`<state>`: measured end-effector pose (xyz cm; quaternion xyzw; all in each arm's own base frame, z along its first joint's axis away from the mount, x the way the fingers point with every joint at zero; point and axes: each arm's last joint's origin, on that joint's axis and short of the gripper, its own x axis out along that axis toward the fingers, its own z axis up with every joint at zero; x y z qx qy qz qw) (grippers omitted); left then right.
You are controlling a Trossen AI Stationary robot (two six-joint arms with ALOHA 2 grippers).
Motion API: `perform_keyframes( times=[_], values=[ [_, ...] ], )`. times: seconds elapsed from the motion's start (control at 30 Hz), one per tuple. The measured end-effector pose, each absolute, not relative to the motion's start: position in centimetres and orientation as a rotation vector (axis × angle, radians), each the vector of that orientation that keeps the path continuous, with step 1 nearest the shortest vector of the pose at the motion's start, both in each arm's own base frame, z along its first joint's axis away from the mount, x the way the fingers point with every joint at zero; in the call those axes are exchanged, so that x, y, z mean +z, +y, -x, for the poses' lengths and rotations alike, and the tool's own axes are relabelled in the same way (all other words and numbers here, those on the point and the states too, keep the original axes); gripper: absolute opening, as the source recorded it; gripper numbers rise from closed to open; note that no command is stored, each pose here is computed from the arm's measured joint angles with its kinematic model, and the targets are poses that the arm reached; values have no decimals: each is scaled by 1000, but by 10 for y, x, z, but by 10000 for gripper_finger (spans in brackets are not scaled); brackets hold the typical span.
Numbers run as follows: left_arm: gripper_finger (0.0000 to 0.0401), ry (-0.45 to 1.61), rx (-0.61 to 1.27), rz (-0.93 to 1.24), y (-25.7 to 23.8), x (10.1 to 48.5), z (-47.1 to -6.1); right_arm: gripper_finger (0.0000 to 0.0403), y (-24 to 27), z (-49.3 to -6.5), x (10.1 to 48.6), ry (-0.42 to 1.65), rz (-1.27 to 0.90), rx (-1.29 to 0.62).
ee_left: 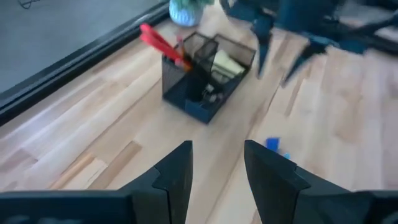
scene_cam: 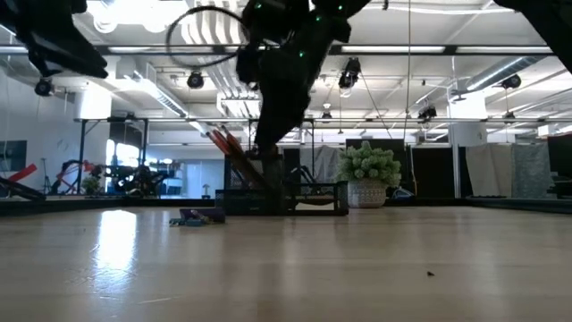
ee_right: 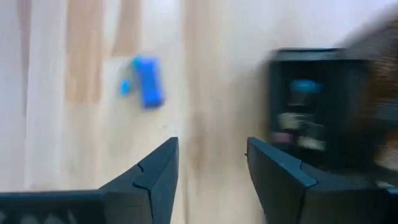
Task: Pick and place office supplies into organizer
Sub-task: Put the violet eraser into the desk organizer
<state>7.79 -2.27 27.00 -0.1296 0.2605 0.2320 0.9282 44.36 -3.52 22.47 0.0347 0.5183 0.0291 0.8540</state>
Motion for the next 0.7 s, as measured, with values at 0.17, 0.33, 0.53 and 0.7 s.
perform_keyframes(
  times=[0.17,0.33,0.53,0.7],
  values=[
    [130,577,479,241,-25,258,-80,171,-17,-464,197,1016,9,134],
    [130,590,459,255,-25,254,-80,177,-4,-472,170,1048,24,162],
    [130,577,451,268,-23,255,-77,180,26,-475,157,1051,105,243],
    [130,563,446,281,-22,255,-74,178,42,-480,149,1020,222,156]
  ],
)
